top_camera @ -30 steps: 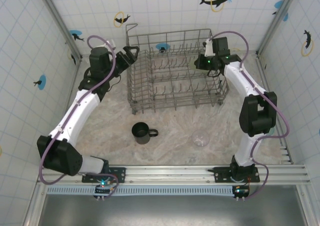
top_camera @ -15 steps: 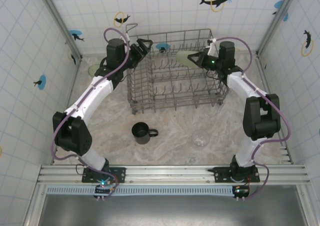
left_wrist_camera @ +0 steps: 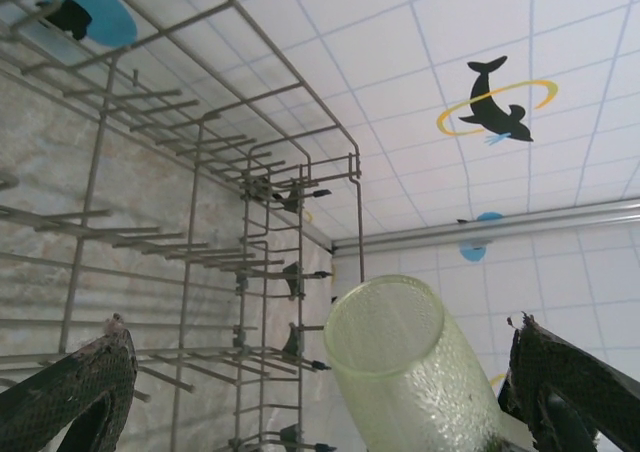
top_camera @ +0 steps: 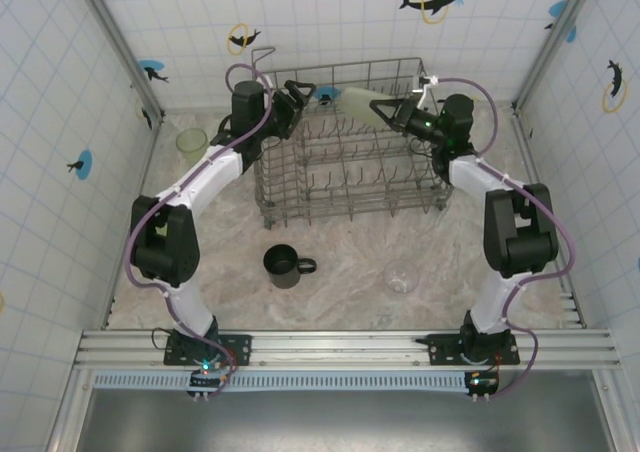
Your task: Load the cups into the dish rack
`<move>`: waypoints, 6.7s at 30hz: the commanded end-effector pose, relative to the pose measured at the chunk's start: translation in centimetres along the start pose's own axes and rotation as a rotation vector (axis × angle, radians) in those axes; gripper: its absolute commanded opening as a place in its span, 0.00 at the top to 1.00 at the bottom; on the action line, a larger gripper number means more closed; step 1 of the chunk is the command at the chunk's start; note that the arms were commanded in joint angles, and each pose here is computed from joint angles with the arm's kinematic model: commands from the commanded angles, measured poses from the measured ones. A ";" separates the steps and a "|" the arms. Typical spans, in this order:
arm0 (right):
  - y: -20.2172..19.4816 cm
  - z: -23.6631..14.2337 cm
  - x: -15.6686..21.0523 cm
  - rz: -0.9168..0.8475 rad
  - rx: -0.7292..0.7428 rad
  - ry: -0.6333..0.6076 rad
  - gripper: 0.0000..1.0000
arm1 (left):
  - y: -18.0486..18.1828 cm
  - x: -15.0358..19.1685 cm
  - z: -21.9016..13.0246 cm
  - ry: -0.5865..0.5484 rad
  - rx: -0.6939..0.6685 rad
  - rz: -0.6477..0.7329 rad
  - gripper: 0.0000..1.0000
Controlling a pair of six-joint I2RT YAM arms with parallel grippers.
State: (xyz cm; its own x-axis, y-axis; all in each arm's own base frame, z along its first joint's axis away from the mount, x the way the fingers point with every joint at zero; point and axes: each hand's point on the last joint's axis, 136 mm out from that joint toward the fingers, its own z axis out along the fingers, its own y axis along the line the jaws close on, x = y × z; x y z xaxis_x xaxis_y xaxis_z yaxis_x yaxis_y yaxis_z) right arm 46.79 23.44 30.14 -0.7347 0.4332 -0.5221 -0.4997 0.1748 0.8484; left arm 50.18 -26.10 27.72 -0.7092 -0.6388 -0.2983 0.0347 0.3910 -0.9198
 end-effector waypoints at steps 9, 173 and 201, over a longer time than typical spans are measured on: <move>1.4 1.2 1.5 0.020 -0.108 0.016 1.00 | -3.4 1.3 1.6 0.055 0.180 -0.116 0.02; -6.1 -18.2 2.7 -0.255 0.788 -0.157 0.00 | 9.3 2.1 11.5 -0.259 -0.503 1.024 0.51; -6.2 -17.9 2.8 -0.234 0.771 -0.147 0.00 | 8.0 0.6 11.5 -0.287 -0.565 0.950 0.03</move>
State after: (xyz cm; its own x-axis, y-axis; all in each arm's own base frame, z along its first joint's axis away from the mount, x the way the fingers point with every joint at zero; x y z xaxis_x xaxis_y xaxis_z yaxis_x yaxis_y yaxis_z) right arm 39.60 7.51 21.20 -0.5693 0.4122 -0.7113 -0.1180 0.8153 0.5669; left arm 58.89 -31.87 14.00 -0.3773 0.0811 -0.9225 0.1309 0.9908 0.0336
